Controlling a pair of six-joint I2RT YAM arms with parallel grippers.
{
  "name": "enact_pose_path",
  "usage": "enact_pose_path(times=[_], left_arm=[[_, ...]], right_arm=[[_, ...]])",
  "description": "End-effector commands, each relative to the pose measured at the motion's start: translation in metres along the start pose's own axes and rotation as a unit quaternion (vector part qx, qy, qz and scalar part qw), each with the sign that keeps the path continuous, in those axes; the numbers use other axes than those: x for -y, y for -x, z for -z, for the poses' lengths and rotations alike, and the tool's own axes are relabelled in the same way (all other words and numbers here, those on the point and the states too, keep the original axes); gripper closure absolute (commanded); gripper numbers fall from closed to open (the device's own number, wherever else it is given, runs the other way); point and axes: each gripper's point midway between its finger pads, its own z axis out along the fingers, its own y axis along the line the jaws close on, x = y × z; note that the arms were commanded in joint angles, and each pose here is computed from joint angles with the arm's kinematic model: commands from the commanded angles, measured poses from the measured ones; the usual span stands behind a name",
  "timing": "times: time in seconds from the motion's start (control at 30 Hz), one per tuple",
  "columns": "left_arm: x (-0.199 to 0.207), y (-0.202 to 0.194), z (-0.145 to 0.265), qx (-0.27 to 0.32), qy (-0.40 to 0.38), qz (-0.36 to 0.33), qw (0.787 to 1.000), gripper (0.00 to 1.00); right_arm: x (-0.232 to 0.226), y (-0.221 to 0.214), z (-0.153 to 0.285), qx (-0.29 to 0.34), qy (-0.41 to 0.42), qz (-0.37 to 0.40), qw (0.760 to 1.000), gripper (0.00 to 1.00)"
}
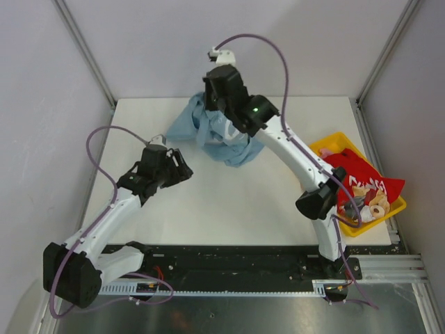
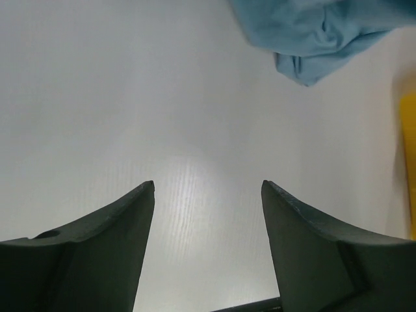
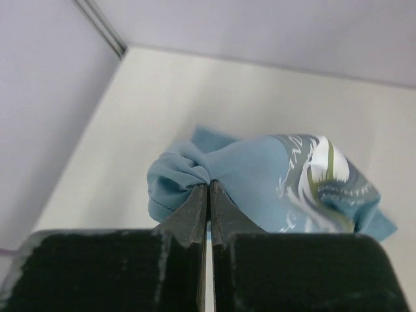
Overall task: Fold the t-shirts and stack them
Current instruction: Flatten out the tshirt
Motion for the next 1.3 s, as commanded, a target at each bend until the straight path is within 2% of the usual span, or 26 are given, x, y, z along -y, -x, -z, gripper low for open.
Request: enact_pose_path(times=[0.0, 0.27, 0.4, 0.67, 0.87, 1.07, 1.27], left_arm=[[0.028, -0.003, -0.009, 0.003, -0.047, 0.005, 0.999, 0.29], [0.055, -0.004, -0.033, -0.001, -0.072, 0.003, 0.997, 0.29], [0.065, -0.007, -0.059, -0.008, -0.059, -0.003, 0.998, 0.32], [0.093, 0.010, -0.123, -0.006, -0.029, -0.023, 0.999, 0.35], [0.090, 0.016, -0.172, -0.001, 0.018, -0.035, 0.999, 0.37], [0.084, 0.012, -0.203, -0.005, 0.047, -0.037, 0.998, 0.37], [0.090, 0.010, -0.218, -0.010, 0.046, -0.033, 0.998, 0.38]], right_arm=[[0.006, 0.059, 0.040, 0.061, 0.002, -0.016, 0.998, 1.00], [0.014, 0.108, 0.071, 0.133, -0.006, -0.036, 0.990, 1.00], [0.030, 0.114, 0.065, 0.144, -0.025, -0.037, 0.989, 1.00], [0.095, 0.103, 0.015, 0.119, -0.070, -0.073, 0.988, 1.00], [0.123, 0.092, -0.011, 0.105, -0.085, -0.090, 0.987, 1.00], [0.147, 0.073, -0.025, 0.077, -0.099, -0.103, 0.987, 1.00], [0.164, 0.057, -0.030, 0.056, -0.111, -0.108, 0.986, 1.00]])
